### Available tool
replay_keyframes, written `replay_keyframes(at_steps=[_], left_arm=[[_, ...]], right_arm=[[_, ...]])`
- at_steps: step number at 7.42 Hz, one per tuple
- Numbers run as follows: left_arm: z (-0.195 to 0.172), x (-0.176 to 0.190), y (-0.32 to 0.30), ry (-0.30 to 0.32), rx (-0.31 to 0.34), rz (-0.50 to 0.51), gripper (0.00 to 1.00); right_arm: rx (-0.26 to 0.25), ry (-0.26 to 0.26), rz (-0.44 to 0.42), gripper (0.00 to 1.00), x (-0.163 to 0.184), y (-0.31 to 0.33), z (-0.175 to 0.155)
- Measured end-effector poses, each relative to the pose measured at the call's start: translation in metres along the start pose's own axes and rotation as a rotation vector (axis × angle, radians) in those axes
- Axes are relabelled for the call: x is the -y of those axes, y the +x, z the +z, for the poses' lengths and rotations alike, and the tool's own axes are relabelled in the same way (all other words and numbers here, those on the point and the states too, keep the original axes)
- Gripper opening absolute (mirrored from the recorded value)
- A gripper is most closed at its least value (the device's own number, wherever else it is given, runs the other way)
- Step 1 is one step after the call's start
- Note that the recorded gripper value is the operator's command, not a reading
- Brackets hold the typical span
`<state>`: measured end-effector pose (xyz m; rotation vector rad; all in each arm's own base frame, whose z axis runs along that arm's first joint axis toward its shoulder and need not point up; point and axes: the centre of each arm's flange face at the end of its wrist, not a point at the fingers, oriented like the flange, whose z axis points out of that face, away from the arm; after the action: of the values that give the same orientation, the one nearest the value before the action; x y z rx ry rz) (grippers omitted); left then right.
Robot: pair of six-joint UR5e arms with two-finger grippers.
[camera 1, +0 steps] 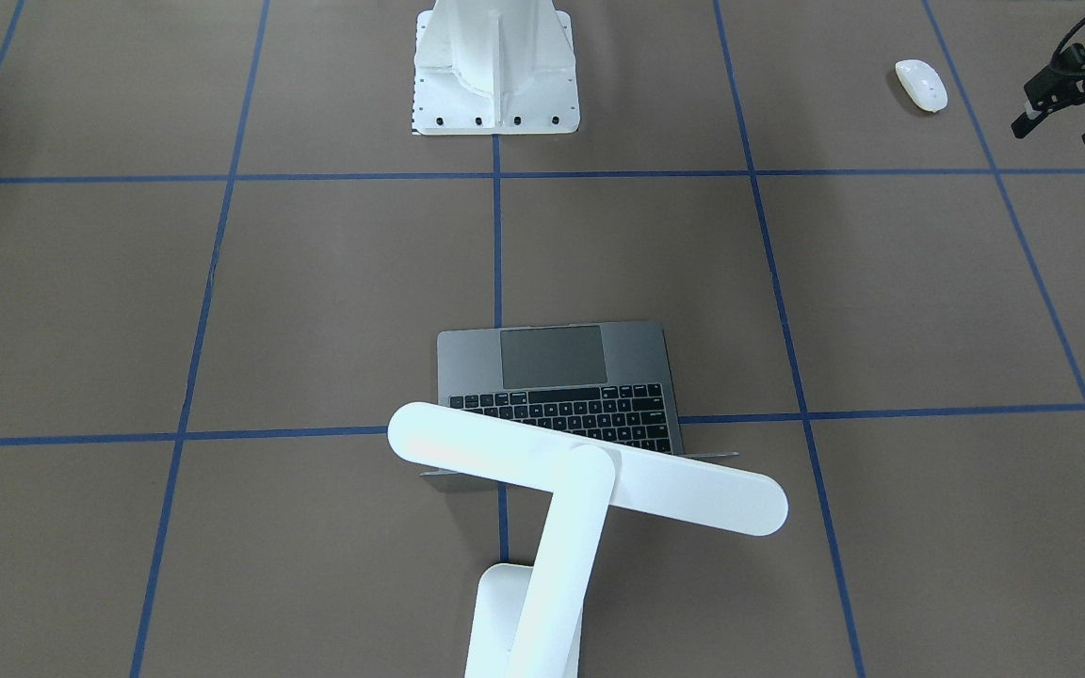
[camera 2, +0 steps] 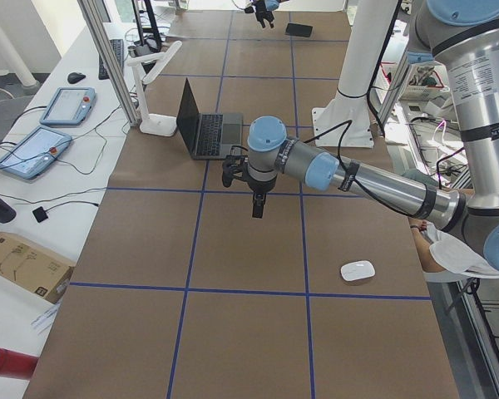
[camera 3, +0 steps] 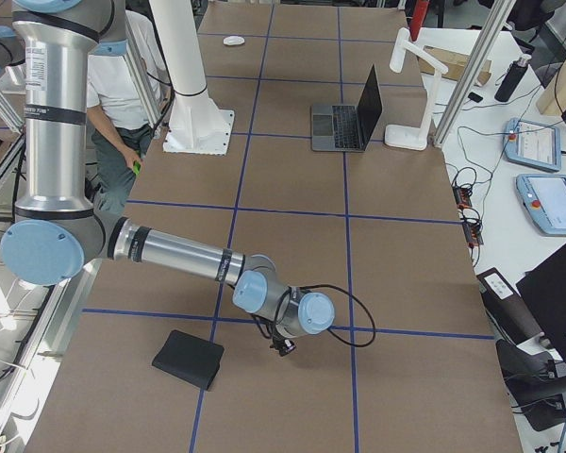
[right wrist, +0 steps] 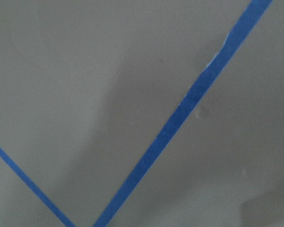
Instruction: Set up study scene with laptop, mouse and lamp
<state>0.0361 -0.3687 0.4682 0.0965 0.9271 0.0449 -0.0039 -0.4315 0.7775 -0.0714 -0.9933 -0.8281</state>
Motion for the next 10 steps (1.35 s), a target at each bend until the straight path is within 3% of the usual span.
replay_keyframes(at_steps=[2,5,7,10], left_arm=[[-0.001,0.0,0.002,0.002,-0.002,-0.016,1.0],[-0.003,0.002,0.006,0.031,-0.015,-0.045,1.0],[-0.005,0.002,0.009,0.046,-0.017,-0.047,1.0],[-0.01,0.001,0.012,0.065,-0.014,-0.036,1.0]], right_arm=[[0.047,-0.061,0.006,0.99,-0.007,0.009,-0.022],[0.214,-0.084,0.018,0.98,-0.067,0.021,0.027],[0.297,-0.093,0.041,0.98,-0.1,0.019,0.053],[0.33,-0.107,-0.005,0.98,-0.116,0.021,0.066]])
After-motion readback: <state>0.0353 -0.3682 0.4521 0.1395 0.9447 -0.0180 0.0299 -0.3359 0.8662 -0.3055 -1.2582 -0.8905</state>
